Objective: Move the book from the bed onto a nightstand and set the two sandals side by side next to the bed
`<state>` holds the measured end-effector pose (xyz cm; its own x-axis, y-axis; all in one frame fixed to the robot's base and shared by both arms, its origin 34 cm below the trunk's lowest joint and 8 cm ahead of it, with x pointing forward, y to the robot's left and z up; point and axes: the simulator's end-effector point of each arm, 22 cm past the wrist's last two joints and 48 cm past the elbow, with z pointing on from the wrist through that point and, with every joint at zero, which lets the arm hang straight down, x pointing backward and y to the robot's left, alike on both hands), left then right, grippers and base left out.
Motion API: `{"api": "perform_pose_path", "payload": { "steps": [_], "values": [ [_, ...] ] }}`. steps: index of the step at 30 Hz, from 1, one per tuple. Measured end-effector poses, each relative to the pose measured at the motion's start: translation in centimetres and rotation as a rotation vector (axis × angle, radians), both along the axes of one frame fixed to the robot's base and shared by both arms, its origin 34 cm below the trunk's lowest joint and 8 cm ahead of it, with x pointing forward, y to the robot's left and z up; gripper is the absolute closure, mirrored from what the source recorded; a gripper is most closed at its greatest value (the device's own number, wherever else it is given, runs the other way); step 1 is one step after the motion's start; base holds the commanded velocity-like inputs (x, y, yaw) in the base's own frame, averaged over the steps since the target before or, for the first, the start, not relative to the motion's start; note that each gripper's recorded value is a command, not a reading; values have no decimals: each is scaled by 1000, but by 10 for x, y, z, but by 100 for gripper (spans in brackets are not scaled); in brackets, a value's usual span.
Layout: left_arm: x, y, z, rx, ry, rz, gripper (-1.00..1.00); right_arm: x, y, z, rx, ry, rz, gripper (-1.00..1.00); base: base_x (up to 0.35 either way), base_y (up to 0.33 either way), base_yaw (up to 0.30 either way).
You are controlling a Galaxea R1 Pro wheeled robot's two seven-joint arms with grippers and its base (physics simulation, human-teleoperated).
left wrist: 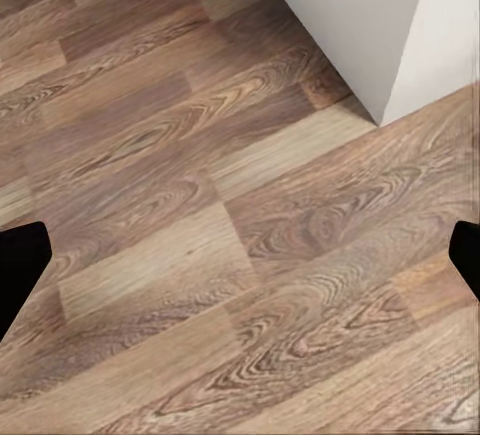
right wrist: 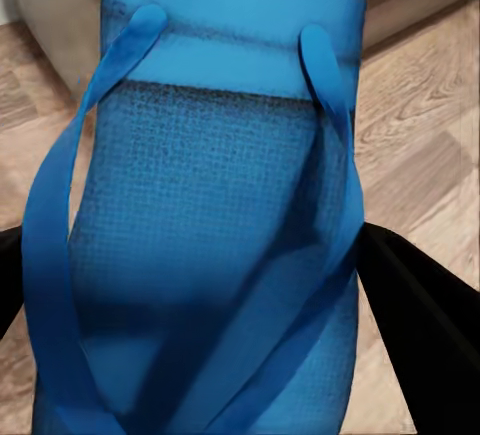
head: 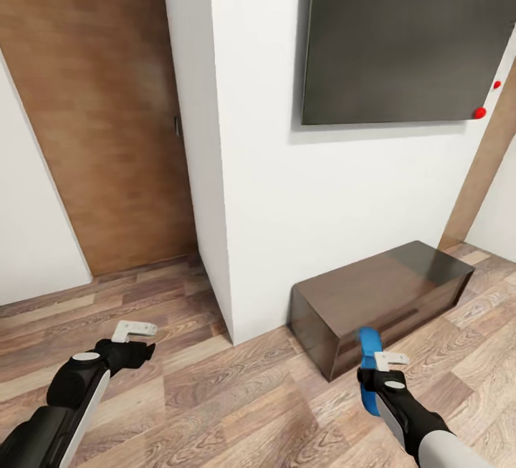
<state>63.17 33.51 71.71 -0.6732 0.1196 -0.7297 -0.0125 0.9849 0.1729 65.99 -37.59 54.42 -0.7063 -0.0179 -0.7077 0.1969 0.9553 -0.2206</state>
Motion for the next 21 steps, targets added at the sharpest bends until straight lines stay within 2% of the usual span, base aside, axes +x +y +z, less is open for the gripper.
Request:
{"api": "perform_pose_path", "payload": {
  "steps": [8, 12, 13, 15, 16, 20, 21],
  "values": [
    [1, 1, -15, -6, 8, -3, -100, -20, -14, -15, 46, 13, -17, 100, 0, 0, -271],
    [-6, 8, -49, -11, 59, 7, -100, -23, -14, -18, 55, 17, -19, 100, 0, 0, -253],
    [-10, 16, -71, -12, 78, 19, -100, -24, -14, -19, 56, 19, -18, 100, 0, 0, -232],
    [-18, 35, -96, -10, 101, 48, -100, -25, -14, -20, 56, 20, -19, 100, 0, 0, -221],
    [-29, 59, -117, -8, 124, 88, -100, -29, -15, -23, 56, 27, -20, 100, 0, 0, -214],
    [-59, 103, -160, -11, 179, 163, -100, -47, -17, -35, 55, 49, -22, 100, 0, 0, -208],
    [-70, 121, -172, -4, 190, 184, -100, -53, -18, -39, 52, 48, -22, 100, 0, 0, -205]
  ]
}}
